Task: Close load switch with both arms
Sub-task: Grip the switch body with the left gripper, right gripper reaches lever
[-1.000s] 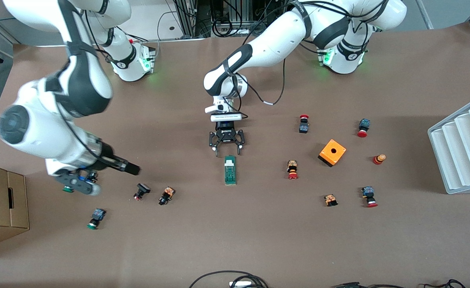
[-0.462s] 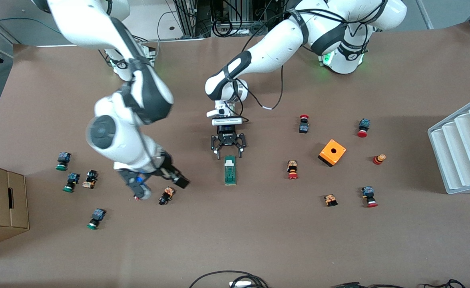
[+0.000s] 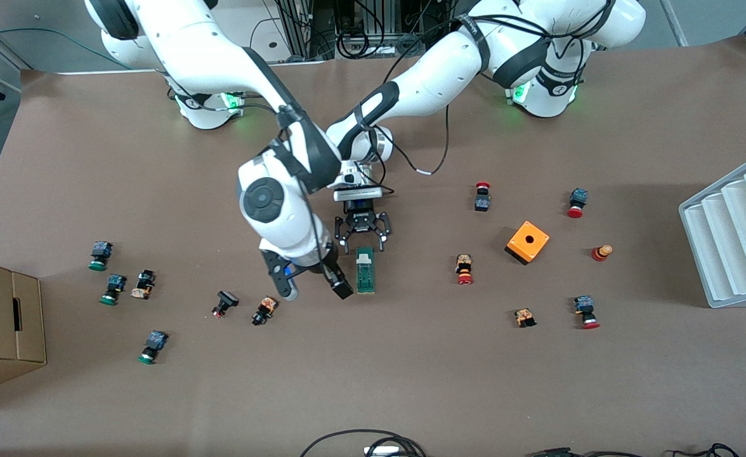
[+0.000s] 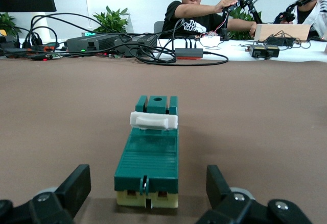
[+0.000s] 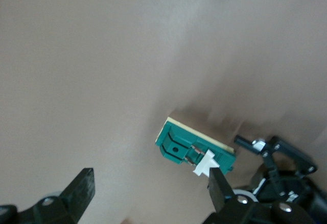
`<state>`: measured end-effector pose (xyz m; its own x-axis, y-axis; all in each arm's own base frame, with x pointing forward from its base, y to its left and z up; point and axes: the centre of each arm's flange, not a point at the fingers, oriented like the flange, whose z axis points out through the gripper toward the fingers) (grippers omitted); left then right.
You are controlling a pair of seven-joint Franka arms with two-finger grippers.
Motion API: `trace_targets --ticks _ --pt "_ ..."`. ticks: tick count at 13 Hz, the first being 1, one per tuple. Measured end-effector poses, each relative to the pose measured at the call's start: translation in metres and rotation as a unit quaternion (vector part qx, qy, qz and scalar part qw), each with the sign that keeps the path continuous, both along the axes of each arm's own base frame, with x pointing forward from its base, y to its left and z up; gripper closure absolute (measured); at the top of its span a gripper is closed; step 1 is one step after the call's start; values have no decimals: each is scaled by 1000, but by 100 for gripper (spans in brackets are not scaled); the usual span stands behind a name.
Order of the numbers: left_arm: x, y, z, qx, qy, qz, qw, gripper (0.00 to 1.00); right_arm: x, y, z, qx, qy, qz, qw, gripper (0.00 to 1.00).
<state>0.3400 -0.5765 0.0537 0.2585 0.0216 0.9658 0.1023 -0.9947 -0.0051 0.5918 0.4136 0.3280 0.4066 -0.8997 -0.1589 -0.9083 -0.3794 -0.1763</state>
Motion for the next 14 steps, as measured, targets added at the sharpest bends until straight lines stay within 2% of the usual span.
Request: trace_targets --ticks 4,5,6,10,11,12,14 --pt "4 -2 3 5 1 4 1000 0 -28 28 -38 1 14 -43 999 7" --pt "4 -2 3 5 1 4 1000 0 -31 27 -44 2 20 -48 999 8" --pt "5 -3 4 4 0 5 1000 0 -32 24 -49 2 22 -54 998 13" --pt "7 -5 6 0 -2 7 1000 0 -37 16 -70 2 24 -75 997 17" --pt "7 -4 4 -2 -1 8 1000 0 -41 19 -76 6 26 -77 997 18" --pt "6 -3 1 -3 0 8 1000 0 -46 24 -81 7 27 -77 997 22" --pt "5 -2 -5 -2 2 9 1000 0 -54 31 -88 7 25 -80 996 23"
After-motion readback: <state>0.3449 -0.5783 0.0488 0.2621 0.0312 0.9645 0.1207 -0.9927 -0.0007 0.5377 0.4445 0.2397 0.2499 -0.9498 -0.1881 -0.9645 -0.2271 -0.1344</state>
